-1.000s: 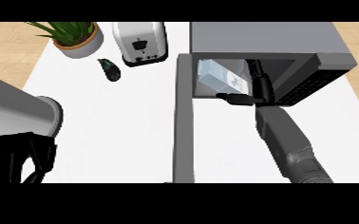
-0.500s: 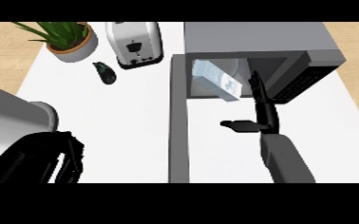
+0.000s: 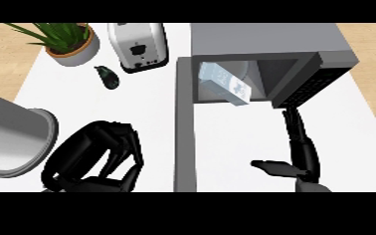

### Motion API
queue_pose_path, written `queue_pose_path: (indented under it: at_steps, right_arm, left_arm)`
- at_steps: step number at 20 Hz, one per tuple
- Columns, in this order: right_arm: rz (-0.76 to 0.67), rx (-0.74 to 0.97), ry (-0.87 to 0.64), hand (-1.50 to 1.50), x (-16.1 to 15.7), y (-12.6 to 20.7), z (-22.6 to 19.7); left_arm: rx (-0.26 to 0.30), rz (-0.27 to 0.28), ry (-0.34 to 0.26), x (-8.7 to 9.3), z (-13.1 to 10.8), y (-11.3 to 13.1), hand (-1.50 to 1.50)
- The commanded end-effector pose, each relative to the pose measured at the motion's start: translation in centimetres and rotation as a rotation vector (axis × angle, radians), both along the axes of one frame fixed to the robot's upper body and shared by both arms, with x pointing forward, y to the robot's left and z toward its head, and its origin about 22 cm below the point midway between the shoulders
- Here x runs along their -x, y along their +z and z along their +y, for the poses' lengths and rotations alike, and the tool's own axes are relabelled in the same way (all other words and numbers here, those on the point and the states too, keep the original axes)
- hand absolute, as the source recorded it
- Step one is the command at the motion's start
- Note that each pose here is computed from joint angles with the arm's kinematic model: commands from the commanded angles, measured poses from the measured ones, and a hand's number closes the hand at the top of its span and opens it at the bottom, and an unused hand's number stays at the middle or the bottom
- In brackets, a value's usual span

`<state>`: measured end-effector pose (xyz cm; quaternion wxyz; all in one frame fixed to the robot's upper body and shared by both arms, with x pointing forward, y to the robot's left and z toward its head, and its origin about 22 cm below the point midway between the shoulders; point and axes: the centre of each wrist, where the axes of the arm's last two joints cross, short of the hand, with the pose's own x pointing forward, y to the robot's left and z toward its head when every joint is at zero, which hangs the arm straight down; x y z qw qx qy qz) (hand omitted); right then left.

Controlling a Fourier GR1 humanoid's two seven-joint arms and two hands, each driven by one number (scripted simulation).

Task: Pick up the milk, place it into the microwave and close the microwave

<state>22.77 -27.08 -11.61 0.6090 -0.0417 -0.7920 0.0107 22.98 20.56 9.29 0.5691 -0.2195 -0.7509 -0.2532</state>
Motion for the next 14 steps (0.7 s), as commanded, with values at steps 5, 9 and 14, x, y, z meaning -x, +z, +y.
queue_pose_path:
  at_steps: [5,9,14]
  right_arm:
    - [-0.048,0.014,-0.006,-1.50,5.7,2.9,-2.4]
    - [-0.074,0.059,0.020,-1.50,9.0,4.4,-3.2]
    - [-0.117,0.021,0.088,-1.50,9.2,6.6,-4.6]
  left_arm:
    - [-0.163,0.018,-0.134,-1.9,-7.9,-4.4,1.50]
    - [-0.216,0.022,-0.144,-2.2,-10.1,-7.8,1.50]
    - [-0.234,-0.024,-0.115,-0.9,-12.9,-13.0,1.50]
